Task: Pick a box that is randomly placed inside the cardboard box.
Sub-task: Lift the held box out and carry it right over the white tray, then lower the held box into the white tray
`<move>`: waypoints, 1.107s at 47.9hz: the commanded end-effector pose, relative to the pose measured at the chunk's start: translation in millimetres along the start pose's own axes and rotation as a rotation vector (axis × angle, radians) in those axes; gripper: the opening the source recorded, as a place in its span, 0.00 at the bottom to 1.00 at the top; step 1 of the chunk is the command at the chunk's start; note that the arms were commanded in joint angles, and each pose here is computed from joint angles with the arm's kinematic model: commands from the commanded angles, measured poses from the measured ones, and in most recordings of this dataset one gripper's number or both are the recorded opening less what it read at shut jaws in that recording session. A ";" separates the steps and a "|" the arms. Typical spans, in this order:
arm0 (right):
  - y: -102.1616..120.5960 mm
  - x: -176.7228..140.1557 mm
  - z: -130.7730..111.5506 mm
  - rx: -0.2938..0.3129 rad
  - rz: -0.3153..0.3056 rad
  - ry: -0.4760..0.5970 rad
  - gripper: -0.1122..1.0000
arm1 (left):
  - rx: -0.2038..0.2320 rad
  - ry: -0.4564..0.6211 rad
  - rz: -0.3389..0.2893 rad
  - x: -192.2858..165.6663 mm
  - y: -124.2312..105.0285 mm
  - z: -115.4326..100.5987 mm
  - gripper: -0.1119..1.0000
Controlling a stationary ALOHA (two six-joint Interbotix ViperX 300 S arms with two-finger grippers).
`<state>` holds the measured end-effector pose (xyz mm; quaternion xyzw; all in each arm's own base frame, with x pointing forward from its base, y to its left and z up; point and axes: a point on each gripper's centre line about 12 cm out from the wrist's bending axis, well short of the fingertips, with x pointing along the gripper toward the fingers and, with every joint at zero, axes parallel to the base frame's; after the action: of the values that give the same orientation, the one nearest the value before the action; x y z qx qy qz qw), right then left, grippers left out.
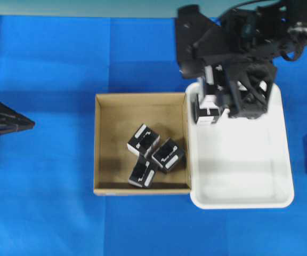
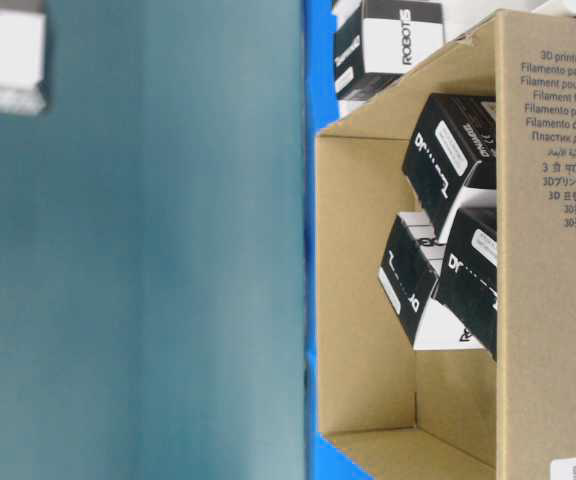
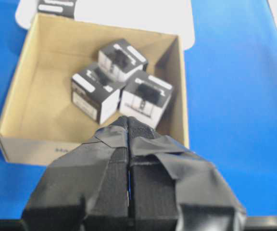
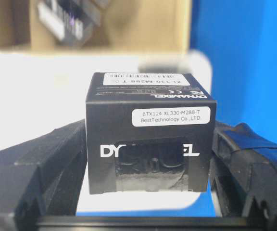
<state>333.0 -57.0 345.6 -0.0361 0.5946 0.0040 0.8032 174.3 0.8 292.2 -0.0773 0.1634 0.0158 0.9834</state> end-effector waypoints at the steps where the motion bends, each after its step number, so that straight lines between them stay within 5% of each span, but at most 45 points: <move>1: 3.0 8.8 -10.3 0.011 0.000 -0.025 0.78 | 0.000 -0.018 -0.003 1.0 -1.1 5.6 0.04; 12: 12.2 40.1 -28.6 0.060 0.007 -0.054 0.78 | 0.000 -0.030 -0.006 0.9 -1.3 7.0 0.04; 33: 38.7 115.6 -53.0 0.017 0.037 -0.010 0.78 | 0.003 -0.048 -0.009 0.8 -1.7 9.2 0.04; 53: 48.3 177.2 -71.8 0.058 0.041 0.015 0.78 | 0.005 -0.065 -0.012 1.2 -2.0 10.7 0.04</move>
<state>311.6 -20.1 159.3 -0.0004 0.6056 0.0030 0.7958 176.5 0.7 298.3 -0.0776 0.1362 0.0133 0.9875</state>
